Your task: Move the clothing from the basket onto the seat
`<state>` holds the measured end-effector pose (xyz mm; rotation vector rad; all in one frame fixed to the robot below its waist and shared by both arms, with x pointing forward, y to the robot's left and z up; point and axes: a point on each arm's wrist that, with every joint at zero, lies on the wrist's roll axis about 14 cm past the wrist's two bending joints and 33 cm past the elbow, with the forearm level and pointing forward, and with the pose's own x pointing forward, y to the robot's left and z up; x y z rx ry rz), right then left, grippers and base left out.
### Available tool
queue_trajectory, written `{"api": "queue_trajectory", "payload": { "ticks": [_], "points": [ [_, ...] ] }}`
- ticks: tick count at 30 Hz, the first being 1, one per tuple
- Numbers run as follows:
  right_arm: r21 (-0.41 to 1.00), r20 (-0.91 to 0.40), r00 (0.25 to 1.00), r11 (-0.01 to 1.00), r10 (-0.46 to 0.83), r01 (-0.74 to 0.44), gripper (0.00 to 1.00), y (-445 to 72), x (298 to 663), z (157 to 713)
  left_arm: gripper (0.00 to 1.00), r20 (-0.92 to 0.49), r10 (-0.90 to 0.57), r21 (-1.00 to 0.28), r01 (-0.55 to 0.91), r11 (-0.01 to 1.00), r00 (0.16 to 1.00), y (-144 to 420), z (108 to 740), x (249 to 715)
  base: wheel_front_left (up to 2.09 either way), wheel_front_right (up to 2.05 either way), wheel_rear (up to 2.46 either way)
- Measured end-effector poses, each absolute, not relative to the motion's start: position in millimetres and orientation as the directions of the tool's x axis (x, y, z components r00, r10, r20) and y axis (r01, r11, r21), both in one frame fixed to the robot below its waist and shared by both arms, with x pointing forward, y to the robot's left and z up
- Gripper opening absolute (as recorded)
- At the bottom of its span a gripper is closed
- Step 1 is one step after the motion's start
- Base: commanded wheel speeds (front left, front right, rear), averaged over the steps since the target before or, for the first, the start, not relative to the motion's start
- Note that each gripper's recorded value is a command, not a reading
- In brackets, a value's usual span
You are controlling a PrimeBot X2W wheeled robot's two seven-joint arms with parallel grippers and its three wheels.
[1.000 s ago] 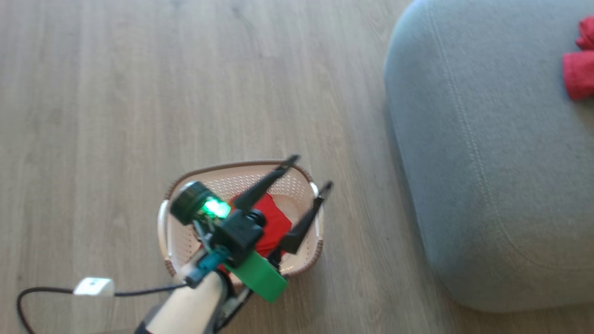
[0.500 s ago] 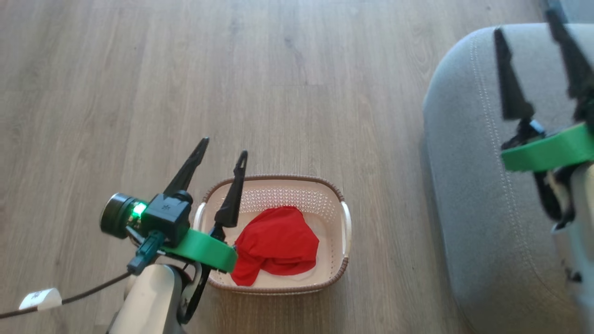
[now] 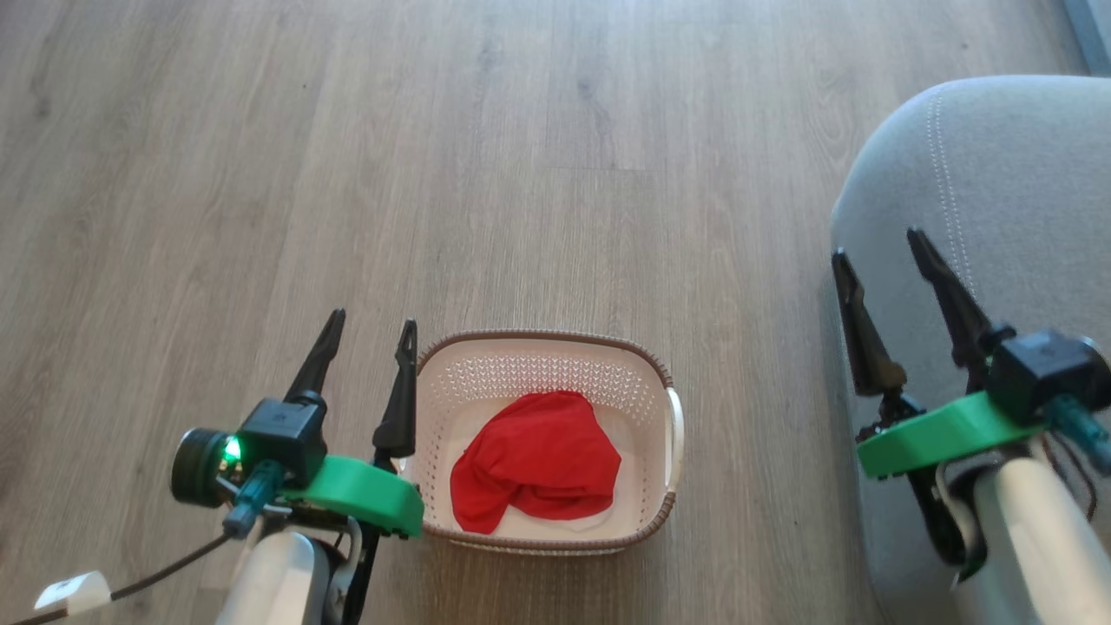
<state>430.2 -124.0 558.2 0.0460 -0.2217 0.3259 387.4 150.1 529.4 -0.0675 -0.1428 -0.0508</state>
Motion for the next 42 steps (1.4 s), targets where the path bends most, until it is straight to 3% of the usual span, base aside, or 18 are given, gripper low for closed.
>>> {"api": "queue_trajectory", "payload": {
  "ticks": [5,8,12,42],
  "points": [
    [0.035,0.165,0.938,0.948,0.306,-0.316,1.0,-118,417,534,1.0,0.128,-0.039,-0.06,0.047,0.997,0.991,150,525,383,0.0,0.0,0.0],
    [0.096,0.13,0.961,0.962,0.243,-0.256,1.0,-126,409,520,1.0,0.127,-0.03,-0.057,0.038,0.998,0.991,152,525,382,0.0,0.0,0.0],
    [0.05,0.066,0.965,0.965,0.256,-0.259,1.0,-122,397,499,1.0,0.1,-0.035,-0.043,0.039,0.998,0.994,151,515,380,0.0,0.0,0.0],
    [0.074,0.046,0.978,0.976,0.204,-0.206,1.0,-132,393,492,1.0,0.056,-0.057,-0.033,0.059,0.998,0.997,146,500,382,0.0,0.0,0.0]
  ]
}}
